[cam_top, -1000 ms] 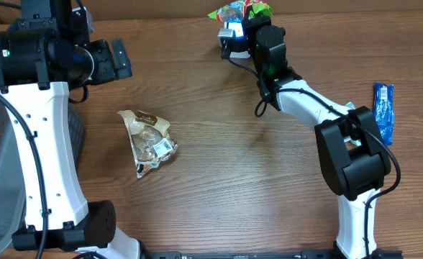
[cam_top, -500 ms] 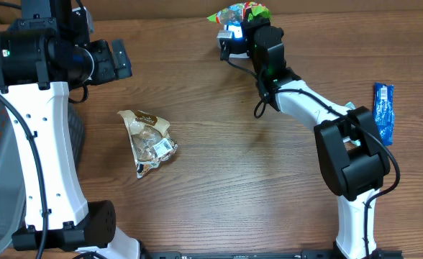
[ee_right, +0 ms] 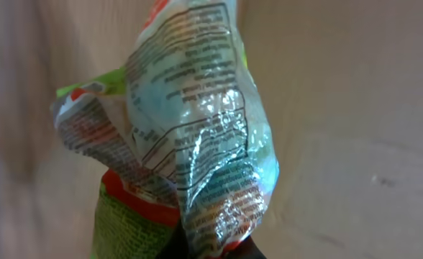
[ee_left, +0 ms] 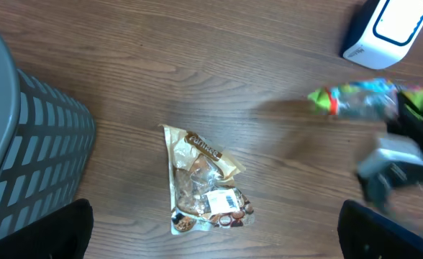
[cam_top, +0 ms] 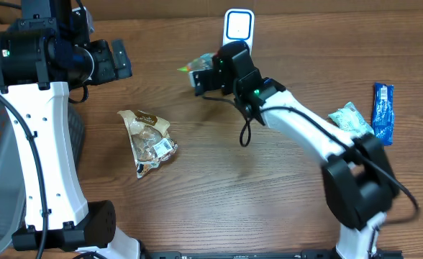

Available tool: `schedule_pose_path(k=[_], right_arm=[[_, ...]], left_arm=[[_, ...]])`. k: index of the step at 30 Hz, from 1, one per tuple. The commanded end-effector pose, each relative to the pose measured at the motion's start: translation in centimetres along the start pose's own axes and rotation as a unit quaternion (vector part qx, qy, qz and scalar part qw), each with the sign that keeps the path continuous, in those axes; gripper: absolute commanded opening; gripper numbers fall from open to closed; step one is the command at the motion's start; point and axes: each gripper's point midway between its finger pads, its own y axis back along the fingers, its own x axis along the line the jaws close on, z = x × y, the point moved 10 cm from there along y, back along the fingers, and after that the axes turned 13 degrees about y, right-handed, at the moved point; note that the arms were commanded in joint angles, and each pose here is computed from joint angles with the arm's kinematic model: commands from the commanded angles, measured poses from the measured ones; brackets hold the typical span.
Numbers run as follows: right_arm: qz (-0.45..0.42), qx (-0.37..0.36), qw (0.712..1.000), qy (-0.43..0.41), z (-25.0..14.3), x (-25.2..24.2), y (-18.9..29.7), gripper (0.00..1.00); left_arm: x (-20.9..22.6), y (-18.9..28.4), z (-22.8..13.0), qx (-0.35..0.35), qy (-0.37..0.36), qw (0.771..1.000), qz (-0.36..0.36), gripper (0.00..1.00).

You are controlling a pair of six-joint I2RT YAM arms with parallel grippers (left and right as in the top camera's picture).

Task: Scan the item barcode
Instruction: 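Carry the Haribo bag right and release it beside the wipes pack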

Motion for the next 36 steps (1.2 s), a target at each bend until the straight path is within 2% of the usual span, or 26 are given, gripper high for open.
schedule_pose_path(k=[1, 6, 9, 13, 15, 17, 20, 26, 30, 36], right_arm=[[-0.068, -0.112, 0.976, -0.174, 0.8, -6.2, 8.5, 0.04], [0.028, -0.242, 0.917, -0.316, 0.7, -6.3, 14.6, 0.04], [0.080, -0.243, 0.883, -0.394, -1.0, -5.6, 16.9, 0.04], [0.133, -0.163, 0.816, -0.538, -5.1, -3.8, 17.5, 0.04], [0.143, -0.106, 0.772, -0.610, -7.8, -2.7, 17.3, 0.04], [0.144, -0.025, 0.693, -0.706, -11.6, -1.0, 17.5, 0.04], [0.139, 0.049, 0.615, -0.774, -16.8, 1.6, 18.5, 0.04], [0.081, 0.193, 0.519, -0.829, -26.0, 7.8, 20.3, 0.04], [0.075, 0.240, 0.444, -0.860, -29.6, 12.4, 19.9, 0.04], [0.116, 0.276, 0.384, -0.873, -32.1, 17.8, 17.4, 0.04]], left_arm=[[-0.1, 0.7, -0.3, -0.005, 0.007, 1.000, -0.009, 1.00], [-0.1, 0.7, -0.3, -0.005, 0.007, 1.000, -0.009, 1.00], [-0.1, 0.7, -0.3, -0.005, 0.007, 1.000, -0.009, 1.00], [-0.1, 0.7, -0.3, -0.005, 0.007, 1.000, -0.009, 0.99], [-0.1, 0.7, -0.3, -0.005, 0.007, 1.000, -0.009, 1.00], [-0.1, 0.7, -0.3, -0.005, 0.007, 1.000, -0.009, 1.00], [-0.1, 0.7, -0.3, -0.005, 0.007, 1.000, -0.009, 1.00], [-0.1, 0.7, -0.3, -0.005, 0.007, 1.000, -0.009, 1.00], [-0.1, 0.7, -0.3, -0.005, 0.007, 1.000, -0.009, 0.99], [-0.1, 0.7, -0.3, -0.005, 0.007, 1.000, -0.009, 1.00]])
